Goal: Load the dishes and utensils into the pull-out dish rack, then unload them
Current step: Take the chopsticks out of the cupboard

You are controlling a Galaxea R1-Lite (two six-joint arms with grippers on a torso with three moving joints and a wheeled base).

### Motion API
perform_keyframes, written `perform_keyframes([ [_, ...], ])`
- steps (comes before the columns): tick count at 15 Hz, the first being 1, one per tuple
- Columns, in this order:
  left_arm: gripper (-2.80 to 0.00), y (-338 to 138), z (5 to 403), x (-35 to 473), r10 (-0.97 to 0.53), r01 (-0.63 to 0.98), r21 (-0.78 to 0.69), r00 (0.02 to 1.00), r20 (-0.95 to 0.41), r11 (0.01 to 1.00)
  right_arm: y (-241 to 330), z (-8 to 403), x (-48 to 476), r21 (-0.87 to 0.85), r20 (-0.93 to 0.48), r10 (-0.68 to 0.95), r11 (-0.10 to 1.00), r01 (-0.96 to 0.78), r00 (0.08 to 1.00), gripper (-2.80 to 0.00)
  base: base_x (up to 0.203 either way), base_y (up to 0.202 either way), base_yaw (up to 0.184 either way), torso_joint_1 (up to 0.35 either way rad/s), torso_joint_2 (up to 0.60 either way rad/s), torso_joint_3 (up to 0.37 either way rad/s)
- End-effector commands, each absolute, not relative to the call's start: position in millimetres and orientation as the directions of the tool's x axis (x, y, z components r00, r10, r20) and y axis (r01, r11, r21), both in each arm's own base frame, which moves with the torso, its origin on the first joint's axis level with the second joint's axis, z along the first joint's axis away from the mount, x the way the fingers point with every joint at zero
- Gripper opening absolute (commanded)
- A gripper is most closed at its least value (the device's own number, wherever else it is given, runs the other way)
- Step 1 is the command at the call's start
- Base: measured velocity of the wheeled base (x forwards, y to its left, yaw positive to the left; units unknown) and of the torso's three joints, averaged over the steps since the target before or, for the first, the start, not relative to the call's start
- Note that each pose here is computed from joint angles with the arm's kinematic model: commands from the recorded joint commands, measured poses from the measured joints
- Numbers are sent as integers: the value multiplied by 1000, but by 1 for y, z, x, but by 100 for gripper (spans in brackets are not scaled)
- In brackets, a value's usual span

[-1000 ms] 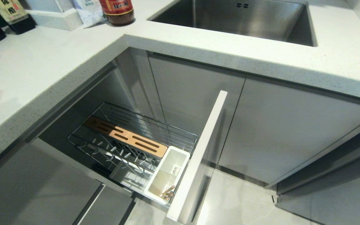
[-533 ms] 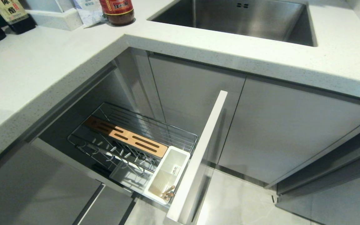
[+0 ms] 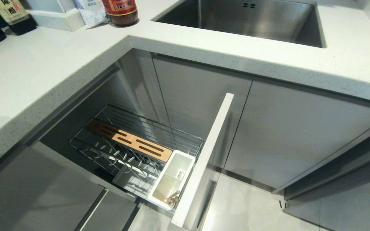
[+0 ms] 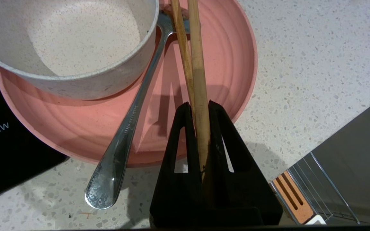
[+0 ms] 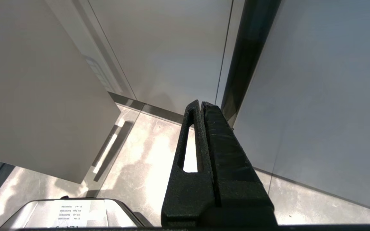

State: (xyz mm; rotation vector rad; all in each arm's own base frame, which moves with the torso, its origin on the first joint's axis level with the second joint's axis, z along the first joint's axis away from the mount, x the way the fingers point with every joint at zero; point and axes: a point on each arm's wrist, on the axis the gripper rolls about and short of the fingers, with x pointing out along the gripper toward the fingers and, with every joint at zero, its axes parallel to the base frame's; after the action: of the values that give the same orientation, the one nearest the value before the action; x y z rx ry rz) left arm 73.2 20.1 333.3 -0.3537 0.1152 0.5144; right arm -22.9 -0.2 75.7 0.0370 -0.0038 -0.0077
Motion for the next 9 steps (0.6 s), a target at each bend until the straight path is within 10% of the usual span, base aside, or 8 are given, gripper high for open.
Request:
perform_keyframes([
  [1,-280,20,331,75,463,-506,-306,862,-205,807,0,76,-23,37,3,-8,999,8,1000,-280,0,0,0,0,0,0],
  [9,-280,21,326,75,454,-505,-338,863,-224,794,0,76,-23,37,3,-8,999,8,1000,-280,0,0,0,0,0,0],
])
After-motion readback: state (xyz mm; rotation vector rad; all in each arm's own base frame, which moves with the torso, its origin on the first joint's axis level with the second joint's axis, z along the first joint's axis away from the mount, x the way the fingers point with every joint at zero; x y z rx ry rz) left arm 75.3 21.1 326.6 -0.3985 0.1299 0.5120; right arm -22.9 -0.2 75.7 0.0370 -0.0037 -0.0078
